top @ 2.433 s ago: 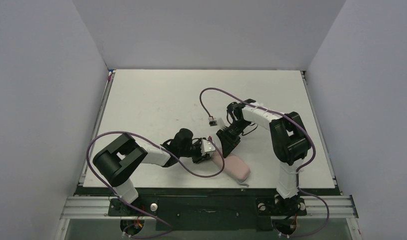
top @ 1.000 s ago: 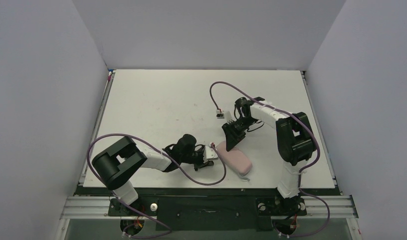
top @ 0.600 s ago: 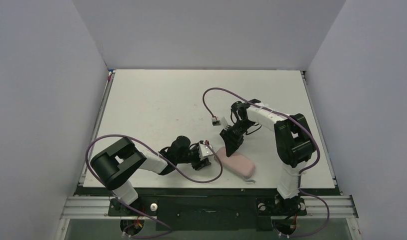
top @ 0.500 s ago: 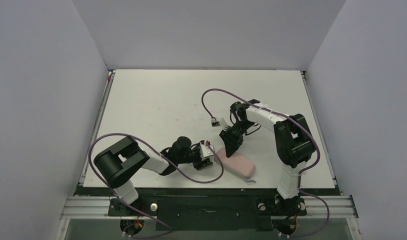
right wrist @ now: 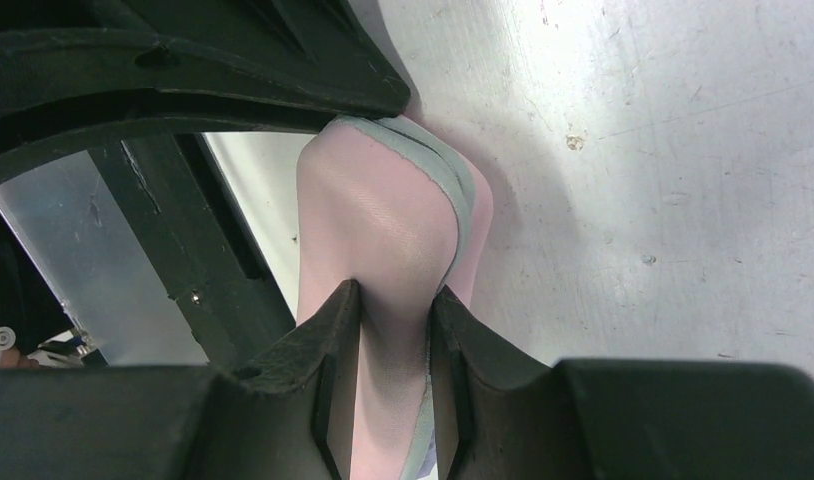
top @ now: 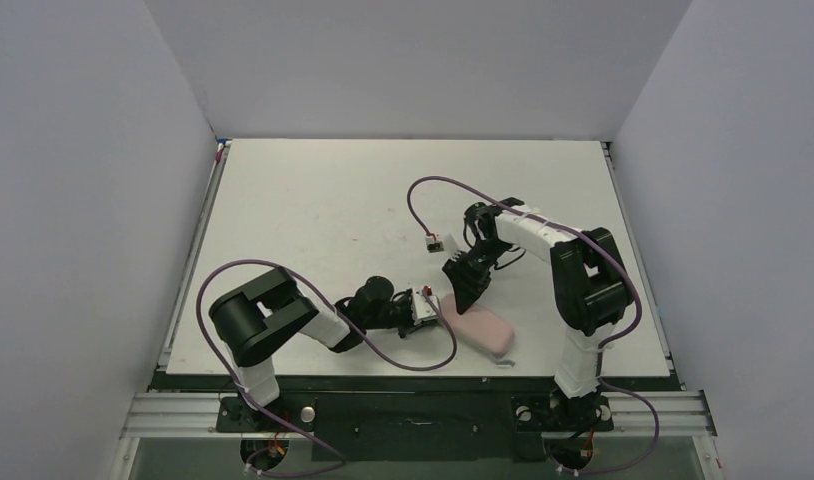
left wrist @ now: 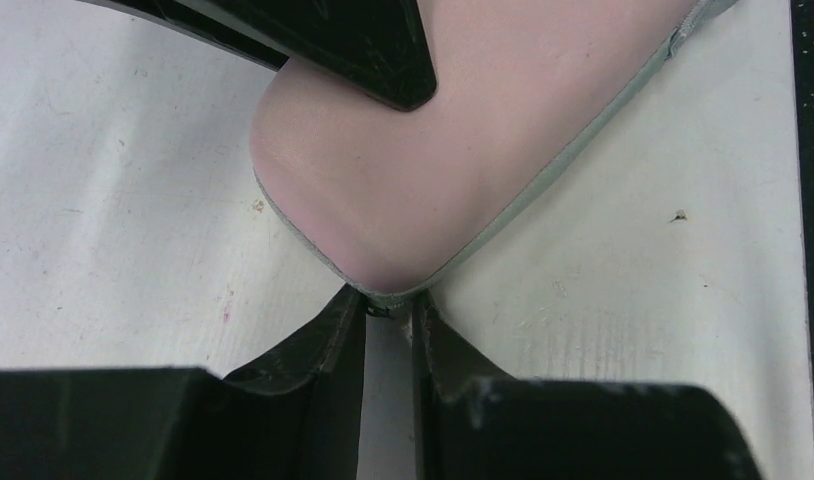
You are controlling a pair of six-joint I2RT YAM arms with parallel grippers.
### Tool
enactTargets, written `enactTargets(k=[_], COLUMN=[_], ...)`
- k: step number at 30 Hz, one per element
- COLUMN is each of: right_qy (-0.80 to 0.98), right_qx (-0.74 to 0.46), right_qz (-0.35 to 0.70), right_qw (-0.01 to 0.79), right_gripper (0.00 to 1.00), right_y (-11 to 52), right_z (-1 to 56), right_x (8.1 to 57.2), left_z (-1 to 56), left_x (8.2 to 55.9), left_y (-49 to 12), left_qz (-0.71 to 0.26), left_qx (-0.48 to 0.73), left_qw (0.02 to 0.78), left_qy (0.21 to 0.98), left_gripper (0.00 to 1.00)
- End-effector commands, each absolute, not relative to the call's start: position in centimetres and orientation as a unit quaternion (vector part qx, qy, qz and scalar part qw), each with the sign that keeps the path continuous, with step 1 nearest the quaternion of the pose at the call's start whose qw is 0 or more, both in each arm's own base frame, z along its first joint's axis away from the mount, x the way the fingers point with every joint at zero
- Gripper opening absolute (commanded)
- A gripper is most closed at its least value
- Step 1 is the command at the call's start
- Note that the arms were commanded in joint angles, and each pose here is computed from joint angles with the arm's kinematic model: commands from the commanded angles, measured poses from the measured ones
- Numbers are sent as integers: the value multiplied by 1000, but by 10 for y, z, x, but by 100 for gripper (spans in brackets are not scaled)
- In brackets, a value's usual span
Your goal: Open the umbrella
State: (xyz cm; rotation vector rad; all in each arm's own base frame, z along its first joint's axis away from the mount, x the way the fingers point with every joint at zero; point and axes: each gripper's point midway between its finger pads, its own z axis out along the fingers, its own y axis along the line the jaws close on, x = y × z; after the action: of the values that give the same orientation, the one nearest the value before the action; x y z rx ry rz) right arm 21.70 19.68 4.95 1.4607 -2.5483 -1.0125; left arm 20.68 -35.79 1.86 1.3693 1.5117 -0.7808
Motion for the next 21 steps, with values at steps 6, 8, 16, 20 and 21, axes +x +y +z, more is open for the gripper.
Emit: enactTargets(k=[6,8,16,20,21], right_qy=[-823,-822,-823,-836,-840], right_qx=[504,504,501,479,474], right_qz=[-260,-261,-264,-259,-255], right_qw=[-44,-44,-52,-64,-67], right_gripper=[0,0,0,0,0], right_y=[181,181,184,184,183], right_z=[36,36,38,36,35], right_x=[251,250,251,255,257], left_z=[-6,-7,-7,-5,-2], left_x=[188,187,192,179,175], left_y=[-339,-339,-343,-344,-344], left_qz=[-308,-309,-304,-312,-316], left_qx=[566,567,565,574,573], left_qw=[407,399,400,389,389], left_qy=[648,651,655,649,648], left_gripper=[4,6,2,0,0])
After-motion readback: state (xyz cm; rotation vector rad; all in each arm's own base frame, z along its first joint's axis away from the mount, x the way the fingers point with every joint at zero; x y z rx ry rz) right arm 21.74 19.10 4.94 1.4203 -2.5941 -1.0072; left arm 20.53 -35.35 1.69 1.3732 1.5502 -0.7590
